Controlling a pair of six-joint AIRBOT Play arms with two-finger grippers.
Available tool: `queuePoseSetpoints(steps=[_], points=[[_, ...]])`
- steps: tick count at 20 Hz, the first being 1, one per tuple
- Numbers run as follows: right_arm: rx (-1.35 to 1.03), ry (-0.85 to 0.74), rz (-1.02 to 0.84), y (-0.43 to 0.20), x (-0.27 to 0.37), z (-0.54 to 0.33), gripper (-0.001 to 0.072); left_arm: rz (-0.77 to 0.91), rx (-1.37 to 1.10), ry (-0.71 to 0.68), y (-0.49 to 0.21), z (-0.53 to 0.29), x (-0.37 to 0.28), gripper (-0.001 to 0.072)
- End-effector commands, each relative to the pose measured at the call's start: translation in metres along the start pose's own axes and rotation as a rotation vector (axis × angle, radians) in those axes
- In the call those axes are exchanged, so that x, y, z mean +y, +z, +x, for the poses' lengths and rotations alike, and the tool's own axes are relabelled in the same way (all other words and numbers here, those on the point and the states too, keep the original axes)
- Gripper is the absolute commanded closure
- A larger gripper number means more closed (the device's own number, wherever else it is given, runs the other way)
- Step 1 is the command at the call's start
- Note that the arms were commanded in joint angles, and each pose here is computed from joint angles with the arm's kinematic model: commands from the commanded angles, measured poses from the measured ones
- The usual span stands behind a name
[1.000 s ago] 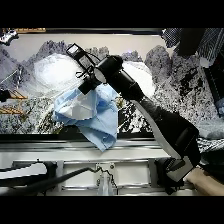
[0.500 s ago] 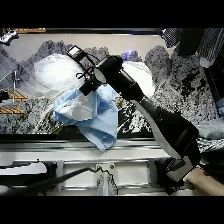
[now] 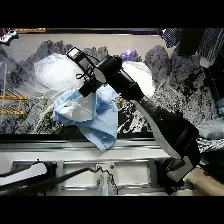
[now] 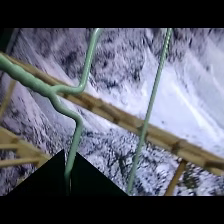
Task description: Fold the clothes and pants, and hang the long-sleeved shirts on hangers.
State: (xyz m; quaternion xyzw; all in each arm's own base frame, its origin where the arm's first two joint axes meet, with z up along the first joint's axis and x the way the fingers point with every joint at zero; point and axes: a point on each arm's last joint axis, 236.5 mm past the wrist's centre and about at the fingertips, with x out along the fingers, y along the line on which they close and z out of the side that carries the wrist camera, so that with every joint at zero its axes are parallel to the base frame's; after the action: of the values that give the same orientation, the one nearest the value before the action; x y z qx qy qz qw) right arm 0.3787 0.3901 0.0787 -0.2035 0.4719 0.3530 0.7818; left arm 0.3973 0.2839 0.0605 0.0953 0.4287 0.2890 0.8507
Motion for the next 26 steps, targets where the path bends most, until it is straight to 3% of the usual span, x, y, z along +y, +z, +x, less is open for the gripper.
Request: queuePoseSetpoints(steps=[1, 4, 7, 10, 15, 23, 26], points=[[-0.013, 0.002, 0.0, 0.003, 0.001, 0.0, 0.0686, -0.059, -0.156, -0.03, 0.042, -0.065, 0.001, 0.0696], [-0.03, -0.054, -0.013, 0.007, -0.014, -0.001, 0.0686, -0.177, -0.272, -0.168, 0.065, -0.145, -0.021, 0.0696], [-0.041, -0.083, -0.008, 0.009, -0.027, -0.002, 0.0686, -0.222, -0.21, -0.41, 0.038, -0.223, -0.073, 0.0697], [-0.107, -0.111, -0.022, 0.025, -0.038, -0.004, 0.0686, 0.037, -0.187, -0.639, -0.007, -0.301, -0.128, 0.0697], [-0.124, -0.11, -0.044, 0.029, -0.037, -0.005, 0.0686, 0.232, -0.354, -0.91, -0.051, -0.411, -0.152, 0.0698], [-0.098, -0.084, -0.035, 0.021, -0.03, -0.018, 0.0686, 0.441, -0.585, -1.035, -0.056, -0.464, -0.163, 0.0698], [-0.105, -0.081, -0.035, 0.021, -0.028, -0.028, 0.0686, 0.476, -0.615, -1.022, -0.046, -0.459, -0.17, 0.0698]])
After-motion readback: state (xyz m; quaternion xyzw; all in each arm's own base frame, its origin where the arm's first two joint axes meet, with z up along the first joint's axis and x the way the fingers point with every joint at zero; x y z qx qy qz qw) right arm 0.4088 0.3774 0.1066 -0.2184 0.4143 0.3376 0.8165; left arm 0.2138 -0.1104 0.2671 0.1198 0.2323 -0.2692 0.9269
